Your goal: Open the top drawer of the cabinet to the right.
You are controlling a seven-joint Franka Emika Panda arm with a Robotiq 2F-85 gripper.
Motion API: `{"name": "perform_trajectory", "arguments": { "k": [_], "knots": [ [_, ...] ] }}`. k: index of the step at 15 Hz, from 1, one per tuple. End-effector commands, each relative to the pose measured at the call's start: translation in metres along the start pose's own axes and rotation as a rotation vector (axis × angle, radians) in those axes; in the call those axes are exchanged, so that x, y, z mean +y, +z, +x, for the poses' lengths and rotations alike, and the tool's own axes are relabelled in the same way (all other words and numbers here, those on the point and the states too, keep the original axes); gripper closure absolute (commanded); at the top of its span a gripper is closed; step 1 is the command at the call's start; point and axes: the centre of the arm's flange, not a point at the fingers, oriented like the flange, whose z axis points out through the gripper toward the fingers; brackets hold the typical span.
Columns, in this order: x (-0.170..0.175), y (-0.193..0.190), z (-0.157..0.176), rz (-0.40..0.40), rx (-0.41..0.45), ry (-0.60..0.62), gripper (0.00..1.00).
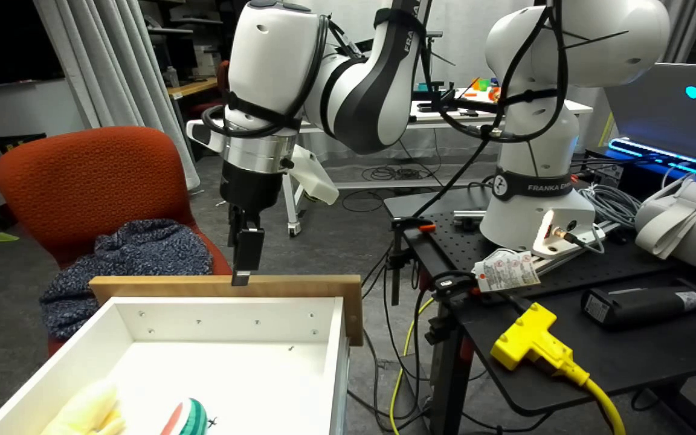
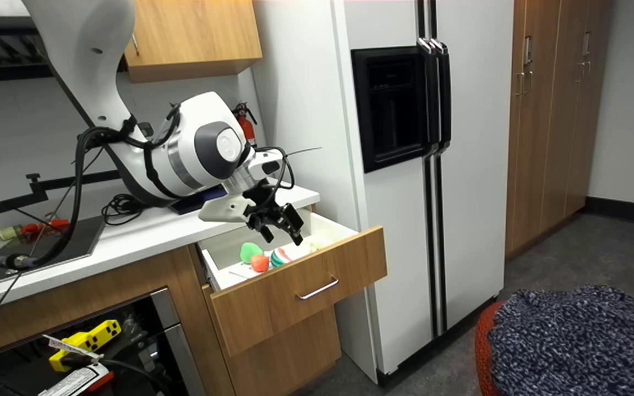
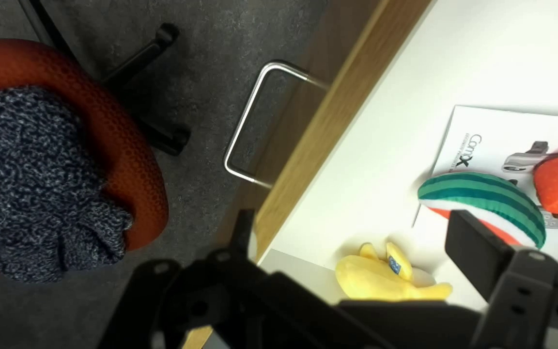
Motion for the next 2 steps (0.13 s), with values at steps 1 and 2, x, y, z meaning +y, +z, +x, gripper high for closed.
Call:
{"name": "perform_trajectory", "arguments": {
  "k": [1,2],
  "knots": [
    [0.0,0.0,0.0,0.0,0.0,0.0,0.0],
    [0.0,0.0,0.0,0.0,0.0,0.0,0.0]
  ]
}}
